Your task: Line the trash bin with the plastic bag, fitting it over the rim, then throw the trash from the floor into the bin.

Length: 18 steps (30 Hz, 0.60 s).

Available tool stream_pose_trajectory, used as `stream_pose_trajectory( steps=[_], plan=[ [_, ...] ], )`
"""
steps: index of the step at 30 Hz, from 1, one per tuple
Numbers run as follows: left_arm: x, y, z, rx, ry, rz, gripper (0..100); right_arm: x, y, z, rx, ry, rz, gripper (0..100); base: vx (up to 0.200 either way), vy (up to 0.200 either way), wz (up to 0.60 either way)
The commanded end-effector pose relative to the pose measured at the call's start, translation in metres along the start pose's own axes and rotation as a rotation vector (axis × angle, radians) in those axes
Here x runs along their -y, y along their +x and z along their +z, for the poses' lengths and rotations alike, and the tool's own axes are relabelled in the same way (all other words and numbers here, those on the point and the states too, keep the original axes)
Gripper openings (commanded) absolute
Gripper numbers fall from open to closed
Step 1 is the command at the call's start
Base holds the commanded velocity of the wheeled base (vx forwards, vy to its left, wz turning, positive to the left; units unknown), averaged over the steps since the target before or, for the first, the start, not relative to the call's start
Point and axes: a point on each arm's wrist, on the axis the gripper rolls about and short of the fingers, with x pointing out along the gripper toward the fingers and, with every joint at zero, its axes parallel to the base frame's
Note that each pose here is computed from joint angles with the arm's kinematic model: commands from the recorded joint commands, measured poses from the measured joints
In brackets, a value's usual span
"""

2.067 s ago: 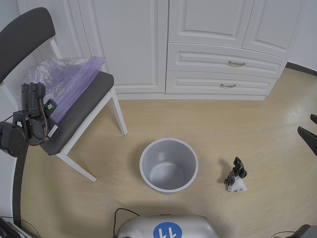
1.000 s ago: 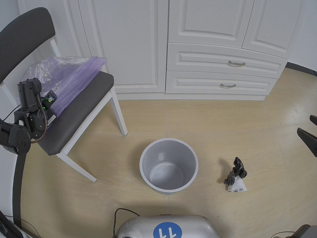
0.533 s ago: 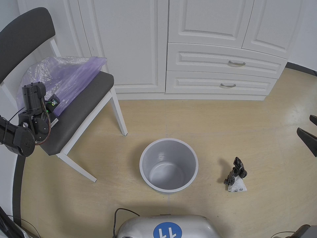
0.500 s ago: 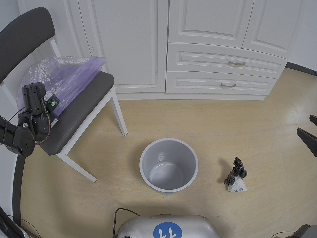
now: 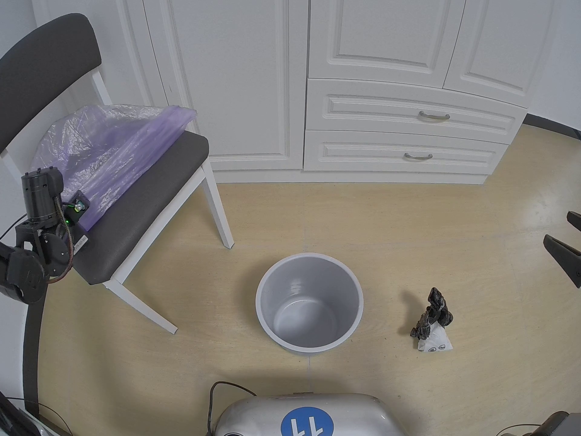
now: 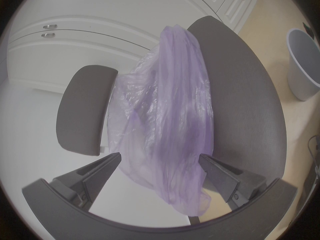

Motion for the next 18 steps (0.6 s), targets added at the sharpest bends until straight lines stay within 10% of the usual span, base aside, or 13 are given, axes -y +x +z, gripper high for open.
stream_pose_trajectory(
  steps=[1, 18],
  plan=[
    [-0.015, -0.013, -0.012, -0.008, -0.022, 0.033, 100, 0.0, 0.0, 0.0, 0.0, 0.001, 0.001, 100, 0.0, 0.0, 0.0],
    [-0.043, -0.02, 0.002, 0.066, -0.097, 0.118, 100, 0.0, -0.002, 0.002, 0.014, -0.003, 0.0, 100, 0.0, 0.0, 0.0]
  ],
)
